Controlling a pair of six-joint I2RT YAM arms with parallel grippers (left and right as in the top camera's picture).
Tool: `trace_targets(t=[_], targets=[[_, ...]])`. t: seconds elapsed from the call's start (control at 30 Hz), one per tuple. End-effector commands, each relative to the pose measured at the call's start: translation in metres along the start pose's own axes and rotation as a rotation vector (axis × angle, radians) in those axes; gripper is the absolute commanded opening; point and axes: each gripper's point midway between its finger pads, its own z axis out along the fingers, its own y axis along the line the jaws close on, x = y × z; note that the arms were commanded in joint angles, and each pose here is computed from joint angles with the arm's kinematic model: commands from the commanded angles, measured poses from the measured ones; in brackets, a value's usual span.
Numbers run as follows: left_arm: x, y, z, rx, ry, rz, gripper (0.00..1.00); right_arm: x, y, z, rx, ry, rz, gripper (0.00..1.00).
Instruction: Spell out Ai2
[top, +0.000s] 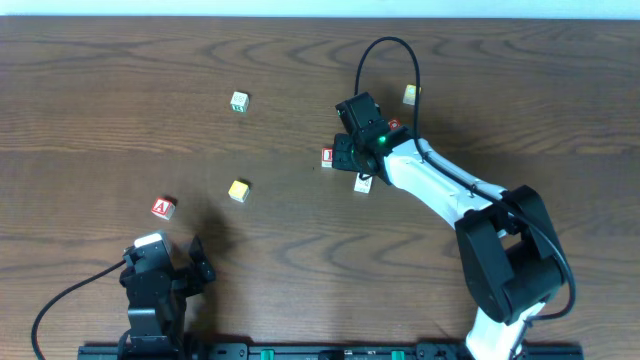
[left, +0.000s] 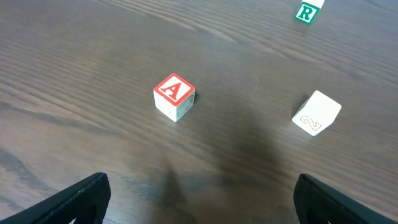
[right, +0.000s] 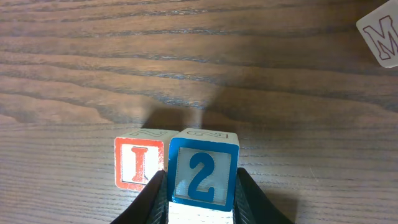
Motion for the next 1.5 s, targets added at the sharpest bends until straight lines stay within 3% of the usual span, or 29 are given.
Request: trace_targets(t=[0.0, 1.07, 1.3, 1.47], targets=[[0.003, 0.000, 0.002, -0.001, 0.006, 0.008, 0.95, 0.004, 0.000, 0.005, 0.004, 0.015, -0.016, 0.22], [0.003, 0.000, 0.002, -0.001, 0.006, 0.008, 0.95, 0.006, 0.006, 0.005, -0.005, 0.011, -0.031, 0.37], [0.003, 0.000, 0.002, -0.001, 0.007, 0.008, 0.95, -0.006, -0.003, 0.005, 0.012, -0.022, -0.010, 0.35], [0.003, 0.000, 0.002, -0.001, 0.007, 0.008, 0.95, -0.020, -0.015, -0.002, 0.015, -0.048, 0.025, 0.20]])
